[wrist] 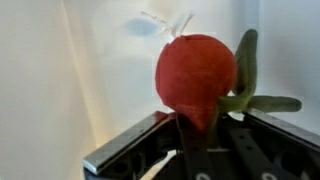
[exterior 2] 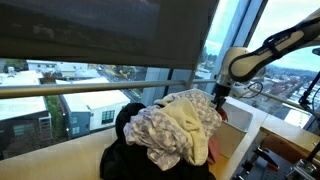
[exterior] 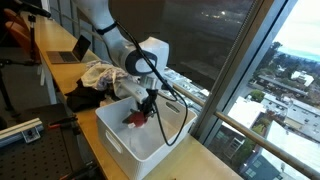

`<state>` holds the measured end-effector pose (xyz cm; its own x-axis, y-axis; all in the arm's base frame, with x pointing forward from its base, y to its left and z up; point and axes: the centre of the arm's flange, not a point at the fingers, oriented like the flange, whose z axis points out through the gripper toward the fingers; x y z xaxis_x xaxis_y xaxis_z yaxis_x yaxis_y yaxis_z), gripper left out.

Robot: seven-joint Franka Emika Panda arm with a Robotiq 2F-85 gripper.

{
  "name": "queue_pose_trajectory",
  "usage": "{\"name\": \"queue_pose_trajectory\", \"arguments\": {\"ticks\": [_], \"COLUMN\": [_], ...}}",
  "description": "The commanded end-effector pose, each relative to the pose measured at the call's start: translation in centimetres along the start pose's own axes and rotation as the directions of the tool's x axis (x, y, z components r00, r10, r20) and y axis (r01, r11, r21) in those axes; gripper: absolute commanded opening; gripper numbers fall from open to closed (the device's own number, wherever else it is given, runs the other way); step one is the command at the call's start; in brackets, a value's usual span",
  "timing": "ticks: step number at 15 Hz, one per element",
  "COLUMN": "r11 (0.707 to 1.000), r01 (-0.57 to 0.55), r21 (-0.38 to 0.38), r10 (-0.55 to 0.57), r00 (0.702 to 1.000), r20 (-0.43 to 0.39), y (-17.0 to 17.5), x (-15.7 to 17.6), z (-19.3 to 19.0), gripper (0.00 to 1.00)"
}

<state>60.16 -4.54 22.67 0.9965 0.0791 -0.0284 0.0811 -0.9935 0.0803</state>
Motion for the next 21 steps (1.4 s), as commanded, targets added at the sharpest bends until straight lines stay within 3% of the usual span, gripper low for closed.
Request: {"name": "queue_pose_trajectory", "arguments": {"ticks": [1,4,7,10,13,16,21], "r11": [0.998,0.992,0.974,0.944,0.913,0.895,0.897], "r01": [0.054,0.128,0.225,0.33,0.406,0.445,0.441], "r21": [-0.014,-0.01,-0.008,-0.013,-0.027,-0.037,-0.025], "r10": [-0.055,-0.128,-0.224,-0.328,-0.405,-0.446,-0.441], "r00": [0.997,0.987,0.967,0.932,0.901,0.884,0.891], "r20": [-0.062,-0.098,-0.124,-0.152,-0.157,-0.139,-0.105], "y": [-4.0,-9.7,-17.6,-26.1,-31.8,-34.3,-33.9], "x": [1.5,2.7,3.4,3.3,2.9,2.6,3.6], "z": [-7.1,-10.8,-14.6,-18.3,-20.3,-20.6,-19.1], "gripper": [0.03,0.03,0.03,0.03,0.03,0.03,0.03]}}
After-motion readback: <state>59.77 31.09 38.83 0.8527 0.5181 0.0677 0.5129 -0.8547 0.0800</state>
